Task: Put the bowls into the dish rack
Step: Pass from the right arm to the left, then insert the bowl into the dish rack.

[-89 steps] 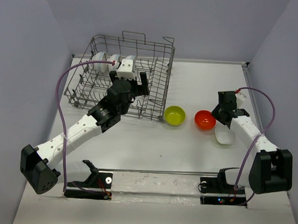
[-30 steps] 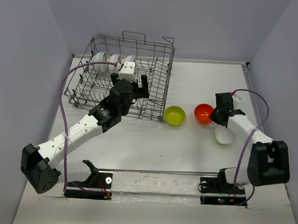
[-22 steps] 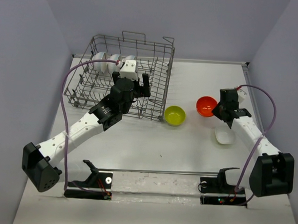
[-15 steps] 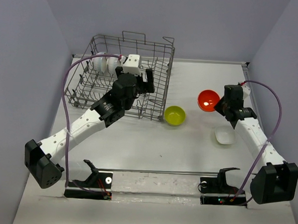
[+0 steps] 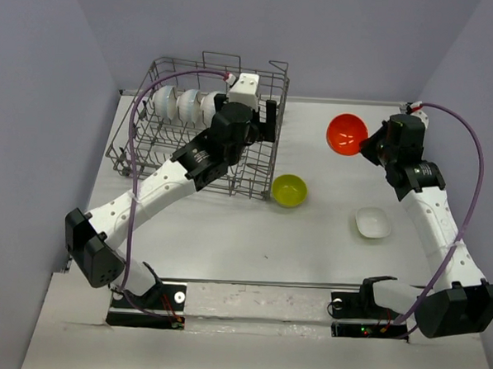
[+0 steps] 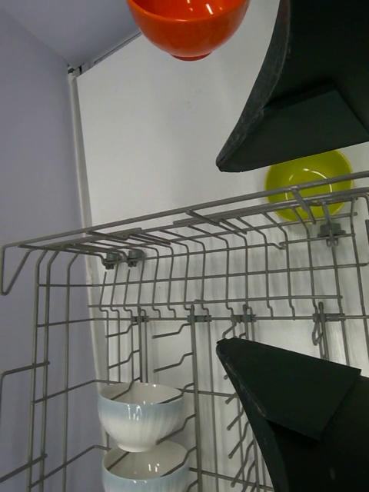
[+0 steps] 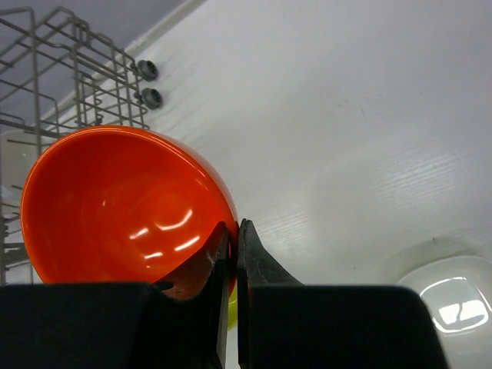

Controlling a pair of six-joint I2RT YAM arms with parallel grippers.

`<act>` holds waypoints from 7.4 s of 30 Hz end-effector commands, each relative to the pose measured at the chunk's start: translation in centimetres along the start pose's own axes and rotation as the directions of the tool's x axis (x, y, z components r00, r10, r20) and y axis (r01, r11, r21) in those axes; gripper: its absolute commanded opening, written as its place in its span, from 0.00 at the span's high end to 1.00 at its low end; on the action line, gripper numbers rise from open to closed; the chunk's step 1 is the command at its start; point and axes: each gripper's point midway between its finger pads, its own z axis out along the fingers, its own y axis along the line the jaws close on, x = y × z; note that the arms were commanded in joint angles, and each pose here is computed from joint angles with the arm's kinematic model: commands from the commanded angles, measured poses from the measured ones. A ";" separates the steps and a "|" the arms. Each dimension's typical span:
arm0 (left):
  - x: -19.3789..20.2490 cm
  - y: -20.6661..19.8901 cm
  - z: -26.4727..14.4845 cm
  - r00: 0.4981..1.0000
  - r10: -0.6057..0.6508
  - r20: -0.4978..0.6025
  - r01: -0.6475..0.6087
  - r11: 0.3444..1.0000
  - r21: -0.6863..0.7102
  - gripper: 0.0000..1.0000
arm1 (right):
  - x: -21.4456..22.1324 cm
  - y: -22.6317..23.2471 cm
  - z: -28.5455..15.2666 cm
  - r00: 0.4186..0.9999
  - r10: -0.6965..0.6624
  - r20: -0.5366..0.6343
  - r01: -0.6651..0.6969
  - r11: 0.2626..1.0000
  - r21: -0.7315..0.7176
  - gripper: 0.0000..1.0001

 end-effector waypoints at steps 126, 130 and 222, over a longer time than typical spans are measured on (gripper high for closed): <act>-8.2 -1.2 -0.1 0.996 0.040 0.077 -0.033 0.995 -0.093 1.00 | -2.7 17.8 -4.6 0.990 -0.098 0.105 0.126 0.947 -0.295 0.55; -8.5 1.6 -1.0 0.995 0.072 0.074 -0.055 0.975 -0.217 1.00 | -2.3 17.8 -3.7 0.990 -0.103 0.097 0.126 0.953 -0.274 0.56; 0.5 29.6 -1.4 0.651 0.413 -0.638 -0.740 0.158 -0.653 1.00 | 8.7 22.6 10.4 0.951 -0.283 -0.124 0.239 0.928 -0.285 0.99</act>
